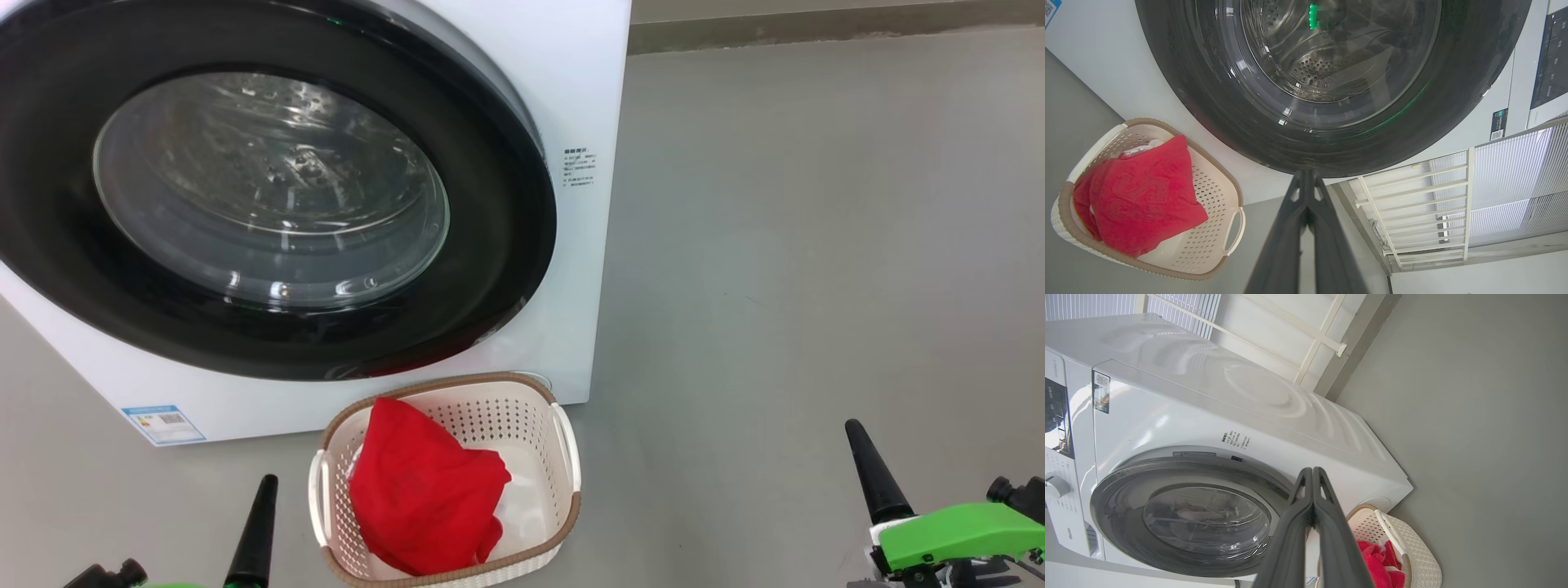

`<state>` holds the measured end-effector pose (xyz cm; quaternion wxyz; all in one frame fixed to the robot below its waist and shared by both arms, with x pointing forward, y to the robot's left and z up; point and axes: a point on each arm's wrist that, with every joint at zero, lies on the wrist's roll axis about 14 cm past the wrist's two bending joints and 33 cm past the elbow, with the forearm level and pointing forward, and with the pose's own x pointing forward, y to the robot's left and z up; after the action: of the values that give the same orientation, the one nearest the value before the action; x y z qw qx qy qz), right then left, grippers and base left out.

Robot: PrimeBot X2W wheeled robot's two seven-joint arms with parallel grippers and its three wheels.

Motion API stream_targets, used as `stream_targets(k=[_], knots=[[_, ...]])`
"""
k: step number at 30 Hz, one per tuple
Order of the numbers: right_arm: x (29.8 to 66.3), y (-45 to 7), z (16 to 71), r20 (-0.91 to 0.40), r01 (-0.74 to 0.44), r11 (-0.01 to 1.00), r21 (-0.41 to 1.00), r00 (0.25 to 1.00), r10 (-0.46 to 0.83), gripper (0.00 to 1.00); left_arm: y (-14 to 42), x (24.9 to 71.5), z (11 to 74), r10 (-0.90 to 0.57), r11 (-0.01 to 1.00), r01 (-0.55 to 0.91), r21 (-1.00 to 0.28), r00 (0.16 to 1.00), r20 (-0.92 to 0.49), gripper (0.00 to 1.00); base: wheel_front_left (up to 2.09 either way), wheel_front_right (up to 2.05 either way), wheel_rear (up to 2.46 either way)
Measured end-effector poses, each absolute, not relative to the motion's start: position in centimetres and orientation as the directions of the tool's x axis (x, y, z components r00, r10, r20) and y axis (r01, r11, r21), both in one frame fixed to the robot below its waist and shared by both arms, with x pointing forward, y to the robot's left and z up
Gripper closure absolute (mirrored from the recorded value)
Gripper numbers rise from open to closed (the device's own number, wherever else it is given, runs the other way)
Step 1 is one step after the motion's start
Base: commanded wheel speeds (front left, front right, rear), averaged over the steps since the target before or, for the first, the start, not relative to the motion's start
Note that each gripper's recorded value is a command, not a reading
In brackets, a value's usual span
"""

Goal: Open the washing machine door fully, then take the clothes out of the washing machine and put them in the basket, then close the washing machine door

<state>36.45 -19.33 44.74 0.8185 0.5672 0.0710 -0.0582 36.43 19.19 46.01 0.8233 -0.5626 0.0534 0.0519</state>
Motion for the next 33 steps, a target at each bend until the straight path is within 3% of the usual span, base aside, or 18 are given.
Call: stream_targets(k=[33], knots=[[37.2,-20.6,47.3,-0.103,0.104,0.038,0.994,0.994,-0.026,1.00,18.7,37.3,47.6,-0.022,0.038,-0.098,-0.994,0.995,-0.099,1.00,0.00,0.00,0.00]])
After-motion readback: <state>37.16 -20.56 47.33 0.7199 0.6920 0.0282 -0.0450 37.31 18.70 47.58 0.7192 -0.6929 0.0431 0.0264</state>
